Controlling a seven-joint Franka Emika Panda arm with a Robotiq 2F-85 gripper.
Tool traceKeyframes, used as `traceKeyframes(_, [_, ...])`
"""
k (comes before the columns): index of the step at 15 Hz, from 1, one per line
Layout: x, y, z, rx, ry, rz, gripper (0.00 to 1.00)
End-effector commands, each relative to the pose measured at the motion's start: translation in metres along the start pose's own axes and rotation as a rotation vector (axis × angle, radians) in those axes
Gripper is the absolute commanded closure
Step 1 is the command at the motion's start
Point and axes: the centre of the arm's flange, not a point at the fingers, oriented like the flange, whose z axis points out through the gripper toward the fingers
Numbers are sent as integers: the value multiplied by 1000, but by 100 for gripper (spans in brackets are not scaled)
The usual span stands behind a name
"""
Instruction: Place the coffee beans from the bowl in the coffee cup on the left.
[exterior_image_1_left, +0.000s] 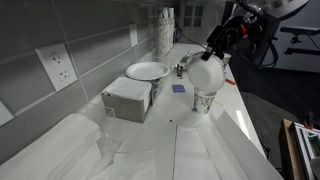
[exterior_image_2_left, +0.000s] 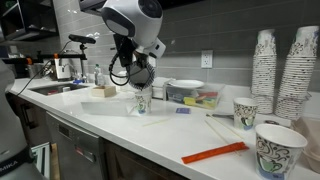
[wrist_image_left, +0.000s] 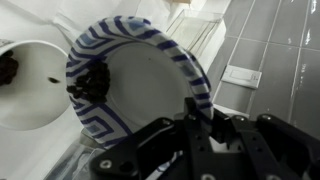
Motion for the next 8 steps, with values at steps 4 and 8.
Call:
traceKeyframes(4, [-4, 8, -9, 81, 4, -1, 98])
traceKeyframes(8, [-4, 10, -15, 113, 20, -21, 98])
